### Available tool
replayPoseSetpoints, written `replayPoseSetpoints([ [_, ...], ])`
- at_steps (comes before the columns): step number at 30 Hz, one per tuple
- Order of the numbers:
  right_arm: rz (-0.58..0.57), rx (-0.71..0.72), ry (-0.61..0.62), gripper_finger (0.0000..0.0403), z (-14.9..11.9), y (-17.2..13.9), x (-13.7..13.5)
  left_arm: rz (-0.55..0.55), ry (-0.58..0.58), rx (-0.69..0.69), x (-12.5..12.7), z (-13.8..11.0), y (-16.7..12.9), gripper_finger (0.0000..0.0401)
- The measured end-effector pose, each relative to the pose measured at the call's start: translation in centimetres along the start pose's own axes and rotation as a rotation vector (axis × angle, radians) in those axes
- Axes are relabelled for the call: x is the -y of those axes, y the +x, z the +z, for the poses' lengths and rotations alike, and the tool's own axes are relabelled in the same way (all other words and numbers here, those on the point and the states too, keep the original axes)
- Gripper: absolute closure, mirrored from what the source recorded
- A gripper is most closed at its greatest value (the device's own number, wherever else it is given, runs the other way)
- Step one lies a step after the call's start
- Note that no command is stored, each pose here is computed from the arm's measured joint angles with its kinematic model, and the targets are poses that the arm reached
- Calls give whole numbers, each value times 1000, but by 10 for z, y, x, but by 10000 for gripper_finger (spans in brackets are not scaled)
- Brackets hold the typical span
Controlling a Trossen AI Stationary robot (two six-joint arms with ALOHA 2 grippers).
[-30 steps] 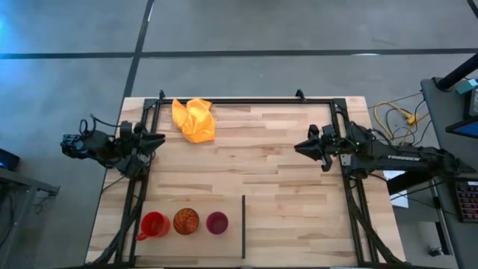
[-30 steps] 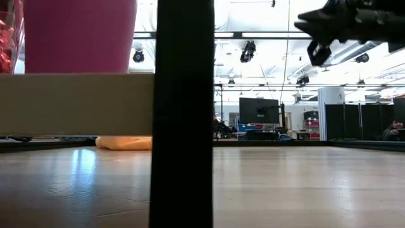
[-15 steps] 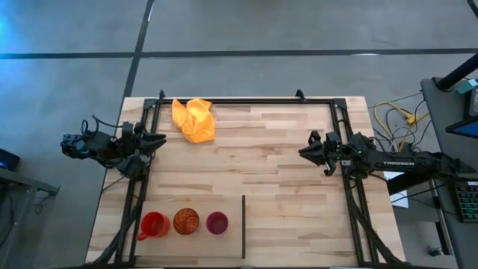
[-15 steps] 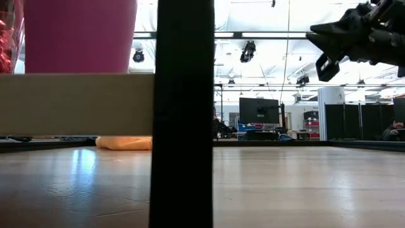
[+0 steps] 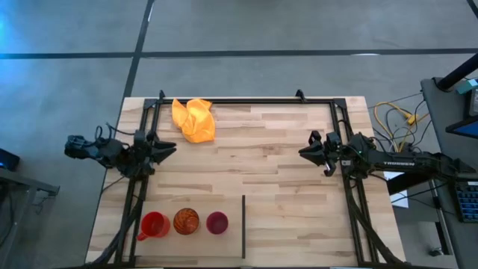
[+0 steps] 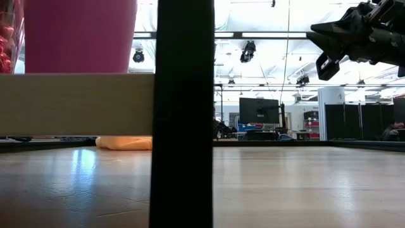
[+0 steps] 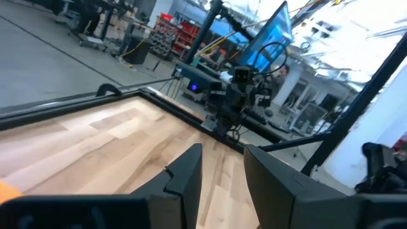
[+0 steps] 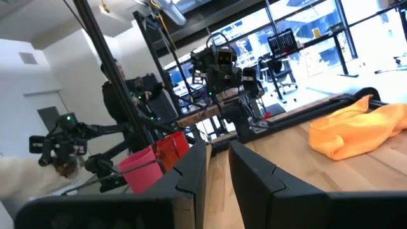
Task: Stack small to large cups/mugs on shelf
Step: Return to Home Position
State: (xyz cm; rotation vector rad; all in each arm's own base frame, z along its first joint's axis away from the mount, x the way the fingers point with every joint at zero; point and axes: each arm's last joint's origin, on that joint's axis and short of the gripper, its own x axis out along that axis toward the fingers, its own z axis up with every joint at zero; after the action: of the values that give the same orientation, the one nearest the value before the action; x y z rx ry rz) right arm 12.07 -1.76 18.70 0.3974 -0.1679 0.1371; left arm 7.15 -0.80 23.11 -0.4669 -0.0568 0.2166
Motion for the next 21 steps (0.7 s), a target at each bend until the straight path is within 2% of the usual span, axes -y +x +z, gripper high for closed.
replayPoseSetpoints([
  [10, -23, -47, 29, 339, -5, 0, 2, -49, -22, 25, -6, -32, 13, 299],
  [16, -21, -44, 28, 339, -4, 0, 2, -134, -13, -11, -6, -42, 16, 299],
  [21, -21, -44, 28, 339, -4, 0, 2, -235, 66, -47, -5, -48, 17, 299],
])
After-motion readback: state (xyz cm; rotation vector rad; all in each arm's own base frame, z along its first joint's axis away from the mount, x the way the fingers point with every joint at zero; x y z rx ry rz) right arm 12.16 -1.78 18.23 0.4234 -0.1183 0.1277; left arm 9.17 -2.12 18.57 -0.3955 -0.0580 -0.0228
